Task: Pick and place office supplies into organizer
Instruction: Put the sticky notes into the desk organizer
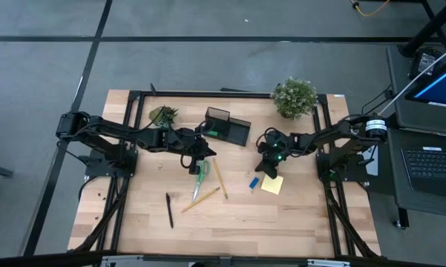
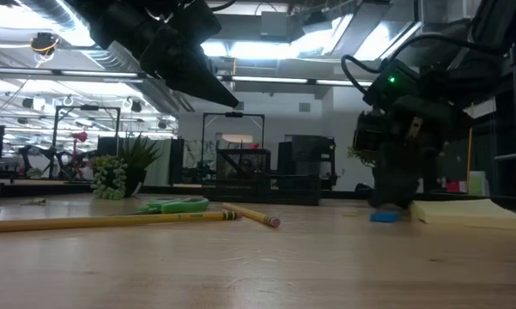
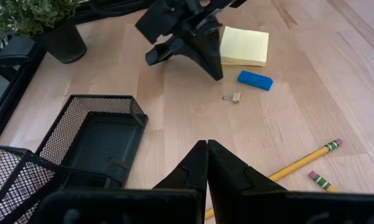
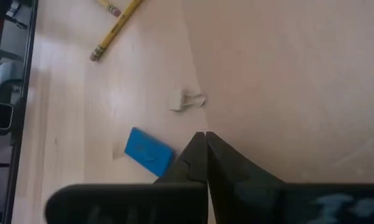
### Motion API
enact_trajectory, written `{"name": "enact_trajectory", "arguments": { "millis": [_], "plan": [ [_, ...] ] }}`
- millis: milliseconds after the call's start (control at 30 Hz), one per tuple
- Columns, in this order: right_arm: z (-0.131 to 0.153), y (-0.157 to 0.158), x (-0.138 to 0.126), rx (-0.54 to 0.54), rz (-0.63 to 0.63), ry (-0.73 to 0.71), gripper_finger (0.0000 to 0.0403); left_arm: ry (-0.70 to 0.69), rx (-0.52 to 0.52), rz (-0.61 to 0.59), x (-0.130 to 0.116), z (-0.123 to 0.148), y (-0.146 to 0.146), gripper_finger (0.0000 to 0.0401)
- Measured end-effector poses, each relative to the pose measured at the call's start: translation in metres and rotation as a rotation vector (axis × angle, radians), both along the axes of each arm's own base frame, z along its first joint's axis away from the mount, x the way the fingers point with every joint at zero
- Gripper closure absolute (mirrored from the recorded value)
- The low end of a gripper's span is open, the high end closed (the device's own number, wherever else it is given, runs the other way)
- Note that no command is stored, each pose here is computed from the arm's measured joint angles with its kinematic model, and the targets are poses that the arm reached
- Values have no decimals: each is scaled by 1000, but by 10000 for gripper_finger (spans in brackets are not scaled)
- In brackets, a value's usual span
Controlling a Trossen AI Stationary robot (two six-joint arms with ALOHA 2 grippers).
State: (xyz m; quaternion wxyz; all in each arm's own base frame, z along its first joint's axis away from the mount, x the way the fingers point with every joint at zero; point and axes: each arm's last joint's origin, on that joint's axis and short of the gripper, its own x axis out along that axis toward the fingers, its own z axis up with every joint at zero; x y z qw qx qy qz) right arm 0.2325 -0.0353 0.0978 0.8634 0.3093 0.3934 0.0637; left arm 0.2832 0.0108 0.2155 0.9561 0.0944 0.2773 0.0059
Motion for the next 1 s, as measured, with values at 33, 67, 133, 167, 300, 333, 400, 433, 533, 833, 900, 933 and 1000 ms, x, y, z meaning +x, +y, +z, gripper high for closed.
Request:
{"name": "enact_trajectory", "arguments": {
  "millis": [33,67,133,167,300,333,400,433,533,833,900,933,1000],
  "plan": [
    [0,-1,0,-2,-2,-2,402,0,0,0,0,0,0,399],
    [0,-2,0,-5,-3,-4,402,0,0,0,0,0,0,399],
    [0,-4,0,-10,-2,-10,402,0,0,0,0,0,0,398],
    [1,-4,0,-11,-4,-17,402,0,0,0,0,0,0,398],
    [7,-8,2,-20,-13,-68,402,2,27,-17,0,0,0,396],
    [10,-9,2,-24,-15,-82,403,1,35,-22,0,0,0,397],
    [18,-9,2,-32,-16,-114,403,-5,37,-23,0,1,0,399],
    [22,-9,2,-37,-16,-132,403,-7,38,-23,0,1,0,399],
    [34,-9,-1,-64,-30,-161,403,-6,38,-23,0,1,0,398],
    [60,0,-15,-206,-80,-179,403,-6,35,-22,0,1,0,397],
    [64,4,-20,-229,-92,-166,403,-7,26,-17,1,1,0,396],
    [66,6,-24,-238,-99,-149,403,-8,22,-14,1,1,0,396],
    [69,10,-31,-232,-111,-103,403,-9,19,-13,1,1,0,397]
  ]
}}
